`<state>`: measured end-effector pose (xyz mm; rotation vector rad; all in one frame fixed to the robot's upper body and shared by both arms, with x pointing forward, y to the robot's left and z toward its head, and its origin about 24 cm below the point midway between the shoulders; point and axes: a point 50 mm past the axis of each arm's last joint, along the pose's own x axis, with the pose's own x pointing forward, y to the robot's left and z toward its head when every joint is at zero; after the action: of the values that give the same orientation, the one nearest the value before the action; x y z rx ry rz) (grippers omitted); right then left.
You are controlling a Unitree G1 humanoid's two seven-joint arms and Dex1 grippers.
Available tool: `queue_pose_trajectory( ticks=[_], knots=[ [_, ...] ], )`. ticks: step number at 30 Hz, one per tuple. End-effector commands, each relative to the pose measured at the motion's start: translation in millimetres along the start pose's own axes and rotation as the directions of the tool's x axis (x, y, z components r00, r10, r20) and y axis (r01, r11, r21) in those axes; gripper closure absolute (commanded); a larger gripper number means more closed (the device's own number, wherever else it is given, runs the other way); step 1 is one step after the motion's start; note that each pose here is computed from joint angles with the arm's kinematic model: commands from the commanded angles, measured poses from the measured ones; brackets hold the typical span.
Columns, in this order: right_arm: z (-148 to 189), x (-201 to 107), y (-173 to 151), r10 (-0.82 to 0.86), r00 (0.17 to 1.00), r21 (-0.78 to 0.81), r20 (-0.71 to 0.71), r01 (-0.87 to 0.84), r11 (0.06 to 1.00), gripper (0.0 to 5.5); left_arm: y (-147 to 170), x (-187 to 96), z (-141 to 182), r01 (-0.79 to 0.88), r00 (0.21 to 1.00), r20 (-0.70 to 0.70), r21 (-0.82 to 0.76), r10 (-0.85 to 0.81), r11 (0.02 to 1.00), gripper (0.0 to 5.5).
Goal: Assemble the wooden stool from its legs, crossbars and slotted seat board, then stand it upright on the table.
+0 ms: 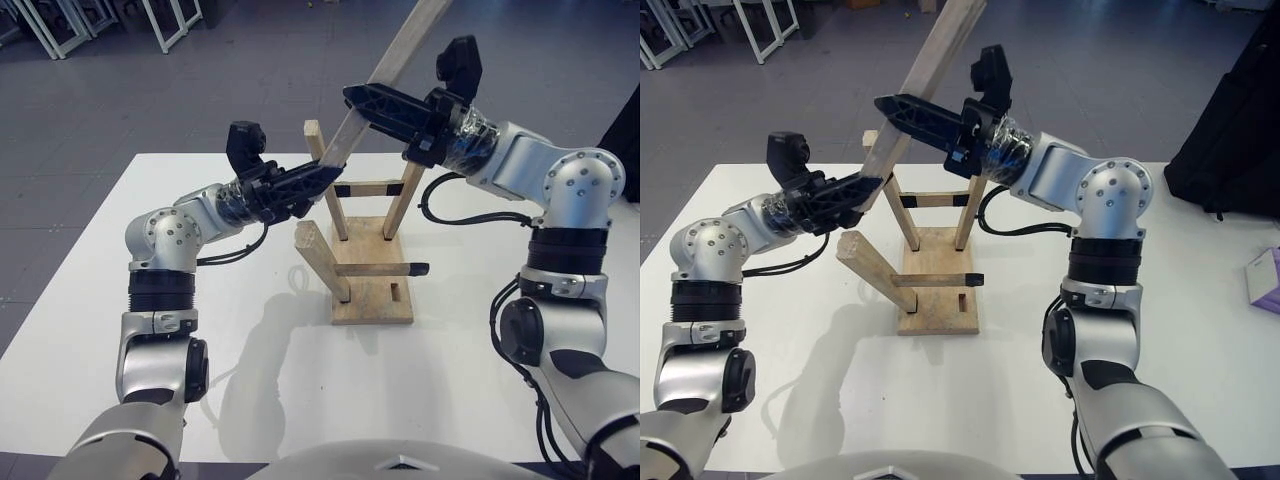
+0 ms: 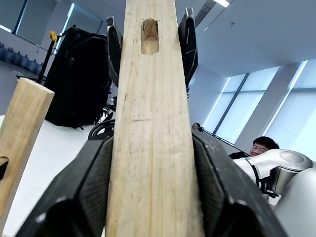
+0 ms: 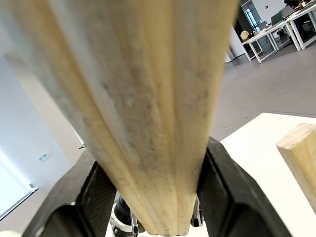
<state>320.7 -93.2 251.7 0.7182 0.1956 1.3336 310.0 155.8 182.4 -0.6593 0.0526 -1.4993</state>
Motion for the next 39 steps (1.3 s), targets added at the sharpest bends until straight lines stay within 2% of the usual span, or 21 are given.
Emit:
queue_pose_trajectory(
  ticks=[1,6,9,12,14,18,22,28,32,39],
  knots=[
    [20,-5,1,-0.033,0.997,-0.044,0.069,0.036,0.998,3.46,-1,-2,13,-0.022,1.000,-0.008,0.054,0.022,0.998,2.60],
    [39,-24,5,-0.075,0.992,-0.108,0.105,0.086,0.990,3.46,0,-28,18,-0.130,0.991,0.002,0.094,0.131,0.987,1.72],
    [42,-62,6,-0.146,0.982,-0.167,0.123,0.166,0.972,3.46,-9,-49,24,-0.232,0.972,0.076,0.156,0.222,0.960,1.58],
    [21,-99,1,-0.293,0.955,-0.208,0.036,0.294,0.933,3.47,-21,-59,9,-0.312,0.950,0.074,0.193,0.303,0.930,1.58],
    [1,-124,-3,-0.369,0.929,-0.318,0.009,0.353,0.880,3.47,-31,-68,-8,-0.391,0.920,0.105,0.185,0.377,0.902,1.58],
    [-38,-164,-21,-0.364,0.929,-0.465,-0.067,0.293,0.835,3.47,-46,-72,-28,-0.474,0.875,0.194,0.151,0.444,0.867,1.58],
    [-64,-165,-21,-0.159,0.969,-0.638,-0.191,0.001,0.770,3.47,-43,-70,-39,-0.504,0.854,0.215,0.111,0.475,0.857,1.58],
    [-85,-153,-22,-0.025,0.959,-0.750,-0.284,-0.206,0.628,3.47,-36,-78,-46,-0.582,0.806,0.201,0.095,0.557,0.807,1.58],
    [-104,-152,-29,-0.009,0.941,-0.740,-0.339,-0.261,0.620,3.47,-35,-78,-46,-0.595,0.798,0.195,0.107,0.570,0.797,1.58],
    [-120,-147,-41,-0.012,0.943,-0.732,-0.333,-0.251,0.633,3.47,-33,-75,-42,-0.585,0.807,0.184,0.120,0.561,0.802,1.58]
  ],
)
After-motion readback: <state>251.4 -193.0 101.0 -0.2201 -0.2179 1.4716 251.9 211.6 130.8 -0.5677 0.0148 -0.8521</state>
